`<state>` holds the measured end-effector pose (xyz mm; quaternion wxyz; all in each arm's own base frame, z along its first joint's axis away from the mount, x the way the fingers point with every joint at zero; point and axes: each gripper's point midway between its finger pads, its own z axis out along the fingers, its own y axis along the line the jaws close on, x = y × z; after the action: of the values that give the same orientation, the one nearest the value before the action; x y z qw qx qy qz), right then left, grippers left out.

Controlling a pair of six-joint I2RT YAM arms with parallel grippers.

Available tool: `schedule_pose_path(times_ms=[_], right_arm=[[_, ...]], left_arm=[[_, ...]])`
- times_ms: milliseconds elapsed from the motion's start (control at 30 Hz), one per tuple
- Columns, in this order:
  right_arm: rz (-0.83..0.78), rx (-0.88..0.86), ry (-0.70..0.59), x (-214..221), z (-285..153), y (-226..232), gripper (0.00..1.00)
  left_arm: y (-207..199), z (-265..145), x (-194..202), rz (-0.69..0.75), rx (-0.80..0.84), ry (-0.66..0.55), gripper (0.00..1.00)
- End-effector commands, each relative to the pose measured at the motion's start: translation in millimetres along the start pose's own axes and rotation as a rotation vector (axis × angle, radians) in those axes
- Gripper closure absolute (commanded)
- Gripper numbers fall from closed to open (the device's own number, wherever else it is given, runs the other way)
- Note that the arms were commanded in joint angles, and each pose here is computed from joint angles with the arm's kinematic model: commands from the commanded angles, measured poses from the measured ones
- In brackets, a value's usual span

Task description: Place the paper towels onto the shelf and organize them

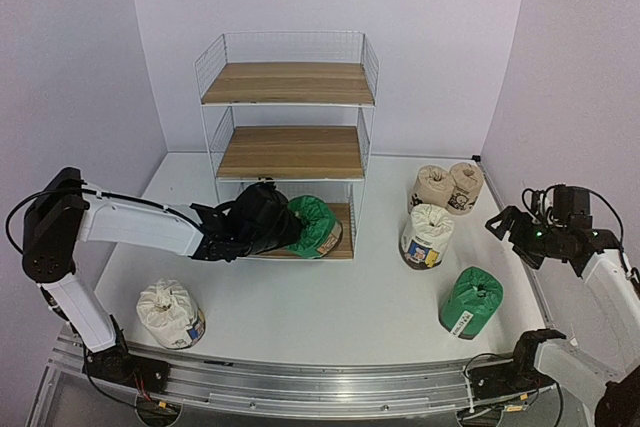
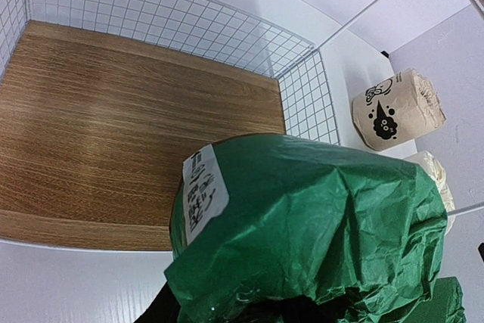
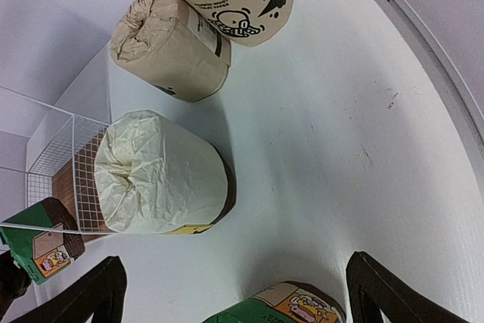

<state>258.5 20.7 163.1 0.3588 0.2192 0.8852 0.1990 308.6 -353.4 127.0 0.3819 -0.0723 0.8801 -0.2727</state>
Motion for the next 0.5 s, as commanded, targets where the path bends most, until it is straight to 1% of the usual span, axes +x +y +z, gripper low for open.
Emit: schedule_pose_path(times_ms=[0,233,467], right_arm=[[-0.018,-0.005,-0.007,0.6,-1.0,0.5,0.02],[-0.016,-0.001,-0.012,1.1,-1.2,-1.0,0.02],[-0.018,0.002,-0.020,0.0,-2.5,-1.2,0.02]], left_arm=[[-17.1,-2.1,-13.0,-0.035,0.050,-0.102,0.76],[-18.2,-2.4,-15.7,-0.032,0.049,-0.155,0.76],[-23.2,1.9,-19.1,-0.017,0.041,-0.181,0.74]])
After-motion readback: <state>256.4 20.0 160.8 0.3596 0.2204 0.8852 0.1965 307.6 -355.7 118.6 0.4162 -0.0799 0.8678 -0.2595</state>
